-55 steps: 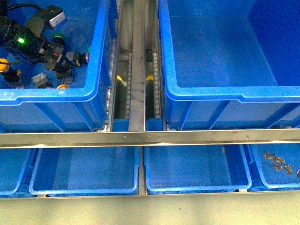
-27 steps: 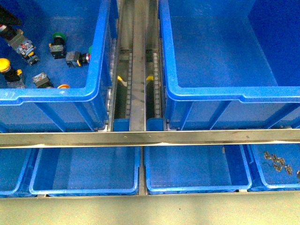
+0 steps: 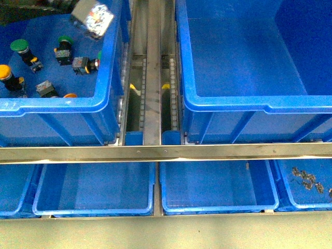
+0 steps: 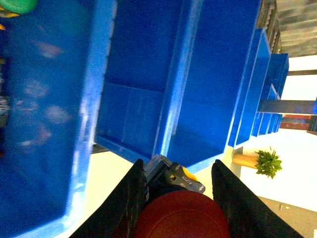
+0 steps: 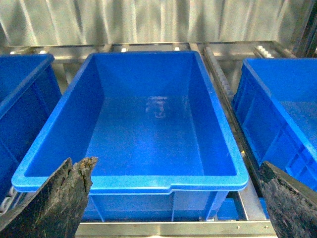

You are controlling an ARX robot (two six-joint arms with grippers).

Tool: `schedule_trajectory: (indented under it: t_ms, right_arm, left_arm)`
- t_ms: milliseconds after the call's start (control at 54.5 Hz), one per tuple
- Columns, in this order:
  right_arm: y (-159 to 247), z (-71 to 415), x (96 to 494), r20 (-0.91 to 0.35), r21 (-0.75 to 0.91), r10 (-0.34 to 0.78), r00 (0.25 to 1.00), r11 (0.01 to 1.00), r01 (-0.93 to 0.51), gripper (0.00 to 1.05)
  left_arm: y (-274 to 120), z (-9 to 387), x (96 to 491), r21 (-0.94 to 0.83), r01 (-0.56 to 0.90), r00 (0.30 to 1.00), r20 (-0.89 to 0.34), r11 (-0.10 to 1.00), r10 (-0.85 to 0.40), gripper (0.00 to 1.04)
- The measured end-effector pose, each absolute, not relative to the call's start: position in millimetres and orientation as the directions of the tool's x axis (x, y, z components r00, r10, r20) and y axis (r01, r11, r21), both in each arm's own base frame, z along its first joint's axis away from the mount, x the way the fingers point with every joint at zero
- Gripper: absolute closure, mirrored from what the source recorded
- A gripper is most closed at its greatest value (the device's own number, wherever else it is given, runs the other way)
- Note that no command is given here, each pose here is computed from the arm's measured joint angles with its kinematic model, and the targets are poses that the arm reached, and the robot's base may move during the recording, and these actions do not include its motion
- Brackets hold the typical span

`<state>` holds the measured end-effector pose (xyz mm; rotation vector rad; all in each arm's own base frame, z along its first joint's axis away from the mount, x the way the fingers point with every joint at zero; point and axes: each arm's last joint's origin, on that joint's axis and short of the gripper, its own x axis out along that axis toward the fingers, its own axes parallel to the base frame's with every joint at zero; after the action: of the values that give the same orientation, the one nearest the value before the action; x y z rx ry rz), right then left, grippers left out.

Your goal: Pick red and yellow buttons and place in box

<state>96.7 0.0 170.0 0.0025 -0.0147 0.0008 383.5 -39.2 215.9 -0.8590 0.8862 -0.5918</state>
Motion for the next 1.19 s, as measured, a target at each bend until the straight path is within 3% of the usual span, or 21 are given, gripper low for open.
schedule_trajectory:
  t_ms: [385,605,624,660,697,789,917,1009,1192]
  right_arm:
    - [0,170,97,0.015,0.002,0.001,1.0,1.0,-0.001,0.06]
    - [0,170,97,0.015,0.002,0.001,1.0,1.0,-0.001,0.06]
    - [0,170,97,-0.007,0.014,-0.015,1.0,1.0,0.015,0.06]
    - [2,169,99,-0.196,0.023,-0.105,0.975,0.994,0.111,0.06]
    - [7,173,105,-0.31,-0.034,-0.14,0.94,0.99,0.136,0.06]
    - [25,191,134,-0.363,-0.105,0.027,0.931,0.992,-0.07,0.06]
    - [47,208,177,-0.364,-0.199,0.269,0.892,0.913,-0.357,0.06]
    - [54,203,198,-0.41,-0.29,0.347,0.844,0.827,-0.481,0.06]
    - [62,202,219,-0.448,-0.401,0.42,0.789,0.694,-0.598,0.06]
  left_arm:
    - [-164,224,374,-0.863,0.103,0.436,-0.407,0.494,-0.803,0.72]
    - [-202,219,370,-0.86,0.098,0.407,-0.425,0.501,-0.809,0.72]
    - [-204,220,370,-0.86,0.099,0.406,-0.424,0.5,-0.809,0.72]
    - [-208,221,370,-0.86,0.101,0.408,-0.423,0.5,-0.809,0.72]
    - [-209,221,370,-0.86,0.101,0.409,-0.423,0.501,-0.809,0.72]
    - [-212,224,370,-0.862,0.105,0.413,-0.416,0.497,-0.81,0.72]
    - [-215,225,370,-0.865,0.107,0.41,-0.41,0.489,-0.815,0.72]
    - [-213,226,371,-0.866,0.104,0.415,-0.408,0.488,-0.813,0.72]
    - [-211,226,372,-0.866,0.101,0.421,-0.409,0.49,-0.81,0.72]
